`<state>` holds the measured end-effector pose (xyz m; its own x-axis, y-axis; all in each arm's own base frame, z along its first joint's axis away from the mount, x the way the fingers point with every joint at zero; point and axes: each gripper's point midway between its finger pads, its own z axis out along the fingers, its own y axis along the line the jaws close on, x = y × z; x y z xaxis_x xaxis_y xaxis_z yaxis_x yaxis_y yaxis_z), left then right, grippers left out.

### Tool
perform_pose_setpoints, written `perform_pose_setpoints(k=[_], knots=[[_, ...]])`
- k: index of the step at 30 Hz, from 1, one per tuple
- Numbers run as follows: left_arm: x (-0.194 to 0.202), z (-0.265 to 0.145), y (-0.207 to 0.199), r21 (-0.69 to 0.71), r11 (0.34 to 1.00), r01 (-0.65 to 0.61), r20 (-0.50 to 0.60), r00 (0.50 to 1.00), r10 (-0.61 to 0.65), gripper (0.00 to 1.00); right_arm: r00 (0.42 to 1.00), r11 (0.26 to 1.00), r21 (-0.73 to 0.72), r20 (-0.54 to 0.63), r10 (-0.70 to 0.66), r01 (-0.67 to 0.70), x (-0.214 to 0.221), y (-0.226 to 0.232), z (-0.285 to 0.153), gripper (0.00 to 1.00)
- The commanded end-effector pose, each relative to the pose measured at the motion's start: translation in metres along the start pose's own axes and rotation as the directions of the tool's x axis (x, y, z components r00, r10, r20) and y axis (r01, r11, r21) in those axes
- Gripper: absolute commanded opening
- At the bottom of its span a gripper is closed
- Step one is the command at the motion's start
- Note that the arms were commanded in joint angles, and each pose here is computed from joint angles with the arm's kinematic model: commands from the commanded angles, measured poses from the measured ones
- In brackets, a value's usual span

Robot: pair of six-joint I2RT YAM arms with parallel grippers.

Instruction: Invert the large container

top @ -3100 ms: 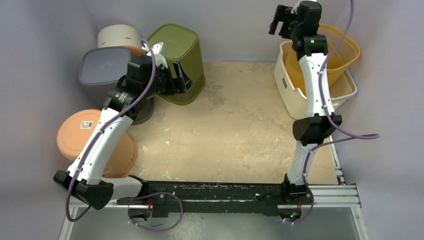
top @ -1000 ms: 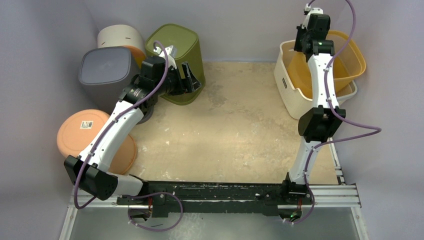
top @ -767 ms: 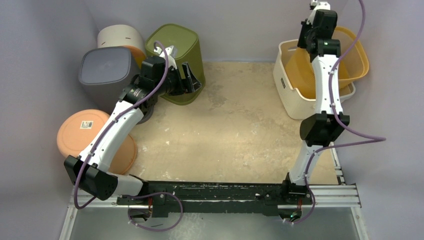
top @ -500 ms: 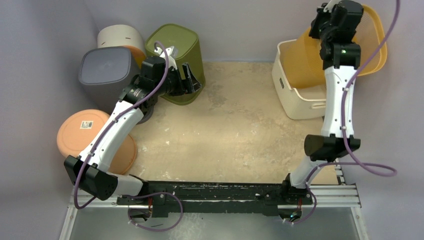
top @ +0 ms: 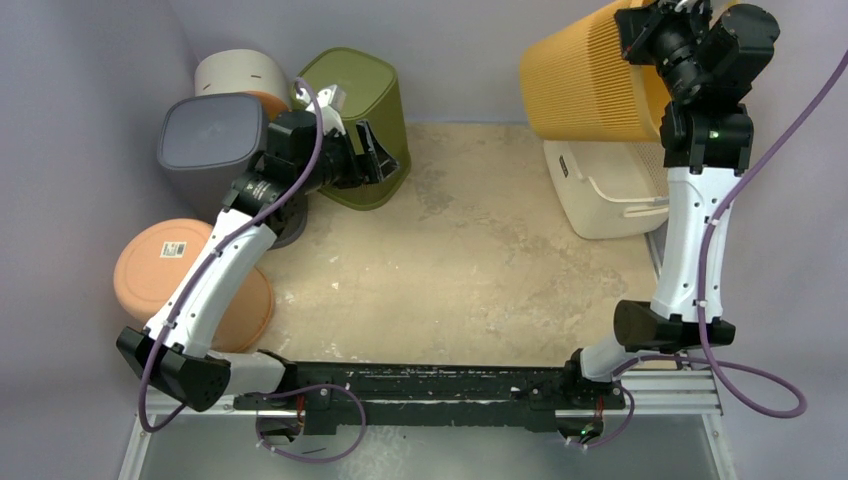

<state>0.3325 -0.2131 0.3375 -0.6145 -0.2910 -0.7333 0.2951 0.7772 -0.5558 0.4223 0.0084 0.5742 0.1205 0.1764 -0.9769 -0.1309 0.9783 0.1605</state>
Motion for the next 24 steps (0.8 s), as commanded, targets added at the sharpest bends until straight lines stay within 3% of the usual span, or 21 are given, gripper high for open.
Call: perform_pose_setpoints(k=[1,5,13,24], knots=[[-0.052,-0.041,-0.037,0.075,0.997,-0.016,0.186,0.983,0.002,0.76,0.976,0.938,-0.345,0.191,0.108,-0.036,-0.064,0.074,-0.033,0.0],[-0.072,-0.06,-0.049,0.084,0.996,-0.027,0.255,0.967,0.004,0.76,0.974,0.885,-0.447,0.112,0.199,-0.13,-0.036,0.101,-0.036,0.0],[-0.093,-0.087,-0.057,0.073,0.997,-0.028,0.34,0.94,0.002,0.76,0.963,0.786,-0.557,-0.13,0.237,-0.269,0.039,0.177,-0.05,0.0],[-0.103,-0.111,-0.066,0.082,0.996,-0.025,0.376,0.927,-0.007,0.76,0.791,0.531,-0.588,-0.403,0.461,-0.609,0.12,0.238,-0.117,0.0]])
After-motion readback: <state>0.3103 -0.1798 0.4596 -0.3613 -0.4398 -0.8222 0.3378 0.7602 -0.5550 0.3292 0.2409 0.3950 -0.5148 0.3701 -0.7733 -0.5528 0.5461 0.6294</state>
